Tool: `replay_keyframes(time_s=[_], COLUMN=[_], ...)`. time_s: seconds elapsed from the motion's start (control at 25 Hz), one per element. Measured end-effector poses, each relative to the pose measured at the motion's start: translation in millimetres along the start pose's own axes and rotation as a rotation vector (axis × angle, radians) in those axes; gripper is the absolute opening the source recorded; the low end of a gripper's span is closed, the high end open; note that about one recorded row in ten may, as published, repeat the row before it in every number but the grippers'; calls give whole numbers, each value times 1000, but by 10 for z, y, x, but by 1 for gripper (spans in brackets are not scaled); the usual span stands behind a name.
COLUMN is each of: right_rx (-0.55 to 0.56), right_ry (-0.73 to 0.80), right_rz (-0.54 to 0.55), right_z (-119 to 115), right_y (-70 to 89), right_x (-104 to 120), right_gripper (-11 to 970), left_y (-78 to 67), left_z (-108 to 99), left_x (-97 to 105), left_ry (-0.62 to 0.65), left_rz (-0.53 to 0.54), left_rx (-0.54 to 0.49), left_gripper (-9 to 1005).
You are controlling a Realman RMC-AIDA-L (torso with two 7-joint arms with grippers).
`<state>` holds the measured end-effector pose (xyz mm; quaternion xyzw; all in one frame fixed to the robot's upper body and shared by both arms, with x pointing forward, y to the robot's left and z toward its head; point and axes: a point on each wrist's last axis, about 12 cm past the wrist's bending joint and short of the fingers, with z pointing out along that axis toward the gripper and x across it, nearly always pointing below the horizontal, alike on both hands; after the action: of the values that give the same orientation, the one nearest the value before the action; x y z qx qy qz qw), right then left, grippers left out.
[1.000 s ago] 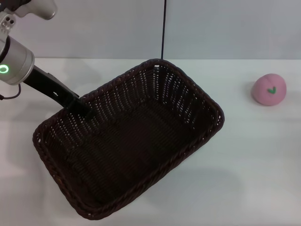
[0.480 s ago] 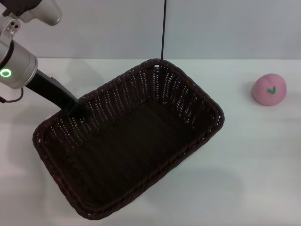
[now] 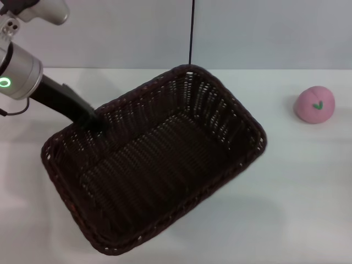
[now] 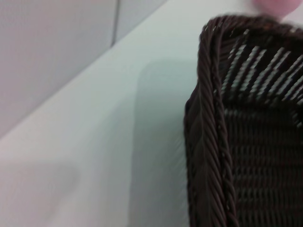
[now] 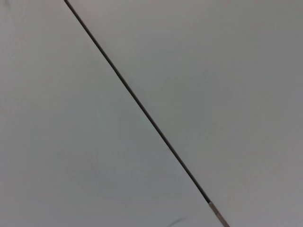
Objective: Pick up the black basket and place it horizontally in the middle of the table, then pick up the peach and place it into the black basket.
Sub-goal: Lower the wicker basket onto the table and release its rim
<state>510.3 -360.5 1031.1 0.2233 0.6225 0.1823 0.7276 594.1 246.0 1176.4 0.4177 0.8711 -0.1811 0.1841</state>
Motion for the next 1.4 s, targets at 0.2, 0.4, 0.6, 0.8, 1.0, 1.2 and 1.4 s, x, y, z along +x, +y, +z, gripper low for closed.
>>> replay_keyframes(time_s=[0.2,0.4,0.6,0.8,1.0,1.2,1.4], right_rx=[1,10,21,28,32,36,36], right_ry=[-1,-5,2,-5,-4,0,3], right_rz=[1,3,3,5,5,13,21], right_z=[4,2,-2,-3,-3,-8,-10], right_y=[0,-10,-25,-37,-43,-44,-33], right_x=[-1,-6,2,-9,-10,2,18], right_gripper=[460,461,463,465,466,468,470], left_y=[-24,-104,-147,-196,-241,-181,-169], left_z=[-26,-145,-264,-285,-279,-86,62], left_x=[-11,-46,-131,-253,-405,-518,-526], left_ry=[-33,-137,-244,-254,-289,-353,-389], left_rz=[31,142,244,339,416,430,452], left_rx=[16,69,111,123,135,139,164], left_gripper=[196,192,191,196,204,211,219])
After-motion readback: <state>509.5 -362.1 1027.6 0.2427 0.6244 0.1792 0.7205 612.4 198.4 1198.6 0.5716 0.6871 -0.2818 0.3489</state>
